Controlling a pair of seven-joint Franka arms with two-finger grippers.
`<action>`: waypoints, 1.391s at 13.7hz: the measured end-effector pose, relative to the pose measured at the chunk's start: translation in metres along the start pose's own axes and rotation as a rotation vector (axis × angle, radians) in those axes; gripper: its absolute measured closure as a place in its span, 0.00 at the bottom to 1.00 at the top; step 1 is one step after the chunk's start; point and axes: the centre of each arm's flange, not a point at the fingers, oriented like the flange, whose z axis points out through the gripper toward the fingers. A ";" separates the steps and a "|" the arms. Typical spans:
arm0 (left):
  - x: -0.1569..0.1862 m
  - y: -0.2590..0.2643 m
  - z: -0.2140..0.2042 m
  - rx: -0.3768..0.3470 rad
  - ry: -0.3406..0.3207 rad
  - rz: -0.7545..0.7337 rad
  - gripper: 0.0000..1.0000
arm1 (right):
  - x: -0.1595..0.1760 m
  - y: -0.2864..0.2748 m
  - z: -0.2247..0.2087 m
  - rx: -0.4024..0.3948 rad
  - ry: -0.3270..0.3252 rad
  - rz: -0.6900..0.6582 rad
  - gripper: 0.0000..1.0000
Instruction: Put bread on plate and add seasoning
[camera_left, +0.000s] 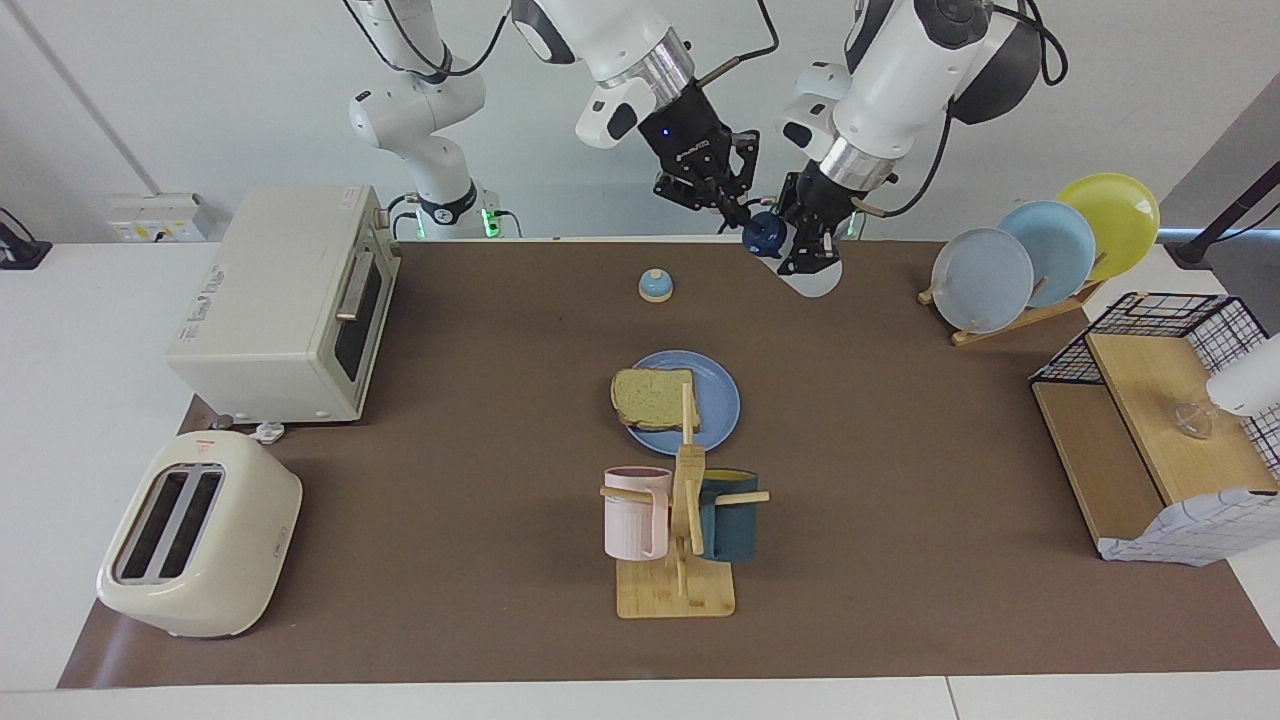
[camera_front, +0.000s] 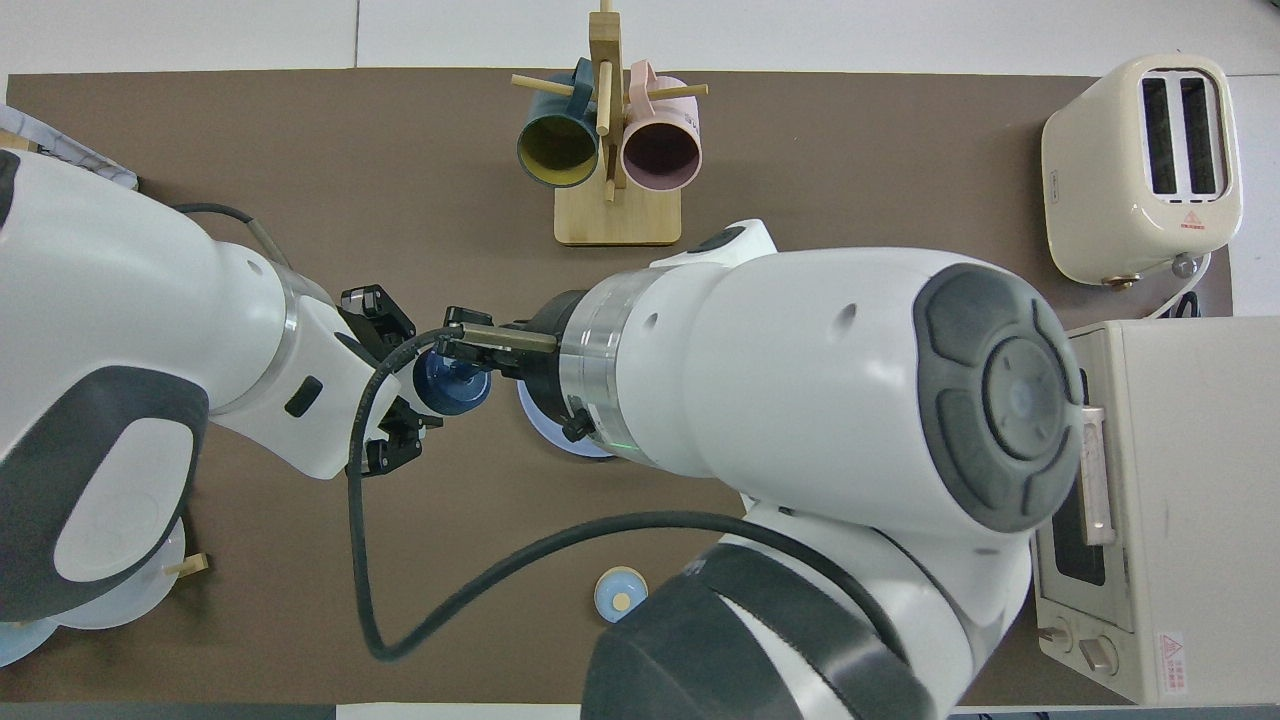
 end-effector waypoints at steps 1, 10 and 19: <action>0.000 0.000 0.000 0.000 0.000 0.000 0.63 | 0.000 0.000 0.000 0.000 0.000 0.000 0.90; 0.003 0.002 0.000 0.000 0.004 0.006 0.63 | 0.023 0.017 -0.009 -0.001 0.024 0.042 0.95; 0.006 0.004 0.000 -0.003 0.008 0.011 0.63 | 0.033 0.025 -0.010 0.001 0.026 0.065 0.64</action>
